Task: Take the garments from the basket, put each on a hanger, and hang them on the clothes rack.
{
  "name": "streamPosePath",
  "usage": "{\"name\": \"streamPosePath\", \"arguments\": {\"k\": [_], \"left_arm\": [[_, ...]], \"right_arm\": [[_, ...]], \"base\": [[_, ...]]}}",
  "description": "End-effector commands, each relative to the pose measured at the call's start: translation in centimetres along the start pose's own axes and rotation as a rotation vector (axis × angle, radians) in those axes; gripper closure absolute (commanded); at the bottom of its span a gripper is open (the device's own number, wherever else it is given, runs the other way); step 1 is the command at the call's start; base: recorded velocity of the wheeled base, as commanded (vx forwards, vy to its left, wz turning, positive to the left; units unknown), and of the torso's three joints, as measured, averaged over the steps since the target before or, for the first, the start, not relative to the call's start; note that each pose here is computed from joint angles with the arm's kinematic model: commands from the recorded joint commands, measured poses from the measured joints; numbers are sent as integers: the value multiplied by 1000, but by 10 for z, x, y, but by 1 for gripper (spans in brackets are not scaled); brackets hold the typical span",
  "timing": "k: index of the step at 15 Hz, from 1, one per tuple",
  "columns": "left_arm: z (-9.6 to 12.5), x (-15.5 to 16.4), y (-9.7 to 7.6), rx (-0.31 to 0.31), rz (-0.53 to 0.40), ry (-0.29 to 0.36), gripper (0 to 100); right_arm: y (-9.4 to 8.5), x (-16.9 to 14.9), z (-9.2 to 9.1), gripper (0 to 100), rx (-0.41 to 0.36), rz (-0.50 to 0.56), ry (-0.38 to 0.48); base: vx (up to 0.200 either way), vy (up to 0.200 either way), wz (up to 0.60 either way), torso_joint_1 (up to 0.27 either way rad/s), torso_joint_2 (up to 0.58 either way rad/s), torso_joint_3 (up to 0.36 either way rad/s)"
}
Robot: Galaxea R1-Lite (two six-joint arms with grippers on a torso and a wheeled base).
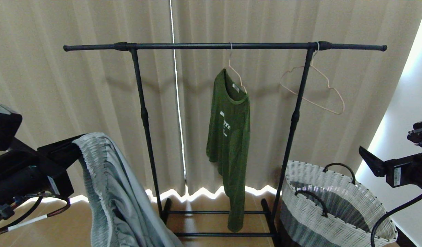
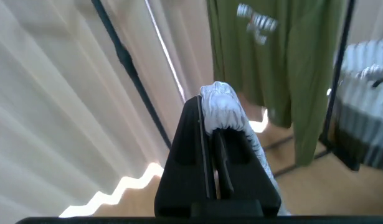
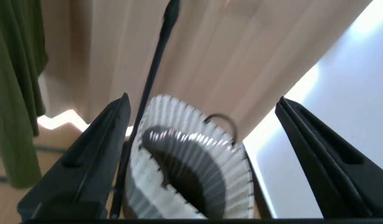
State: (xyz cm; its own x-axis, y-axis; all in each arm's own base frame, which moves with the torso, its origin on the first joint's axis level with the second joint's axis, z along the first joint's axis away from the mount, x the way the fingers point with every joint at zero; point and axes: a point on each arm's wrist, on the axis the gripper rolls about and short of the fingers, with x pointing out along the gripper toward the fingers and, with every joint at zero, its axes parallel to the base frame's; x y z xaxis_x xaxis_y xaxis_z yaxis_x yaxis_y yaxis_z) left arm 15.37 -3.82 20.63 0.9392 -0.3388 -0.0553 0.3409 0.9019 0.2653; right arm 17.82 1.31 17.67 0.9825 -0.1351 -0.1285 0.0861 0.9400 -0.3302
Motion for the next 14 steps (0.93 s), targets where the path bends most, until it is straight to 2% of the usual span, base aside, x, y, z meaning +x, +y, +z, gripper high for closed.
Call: {"name": "streamPosePath", "arguments": {"k": [1, 6, 14], "left_arm": [[-9, -1, 5, -4, 13, 25, 100], [-3, 0, 7, -8, 22, 4, 100], [-8, -3, 7, -8, 29, 20, 100]], "right_arm": [[-4, -8, 6, 0, 8, -13, -39], [-2, -6, 2, 0, 6, -1, -21], [-1, -9, -4, 0, 15, 7, -8]], "base": [[0, 0, 0, 354, -481, -251], [0, 0, 0, 278, -472, -263], [0, 0, 0, 251, -511, -266]]}}
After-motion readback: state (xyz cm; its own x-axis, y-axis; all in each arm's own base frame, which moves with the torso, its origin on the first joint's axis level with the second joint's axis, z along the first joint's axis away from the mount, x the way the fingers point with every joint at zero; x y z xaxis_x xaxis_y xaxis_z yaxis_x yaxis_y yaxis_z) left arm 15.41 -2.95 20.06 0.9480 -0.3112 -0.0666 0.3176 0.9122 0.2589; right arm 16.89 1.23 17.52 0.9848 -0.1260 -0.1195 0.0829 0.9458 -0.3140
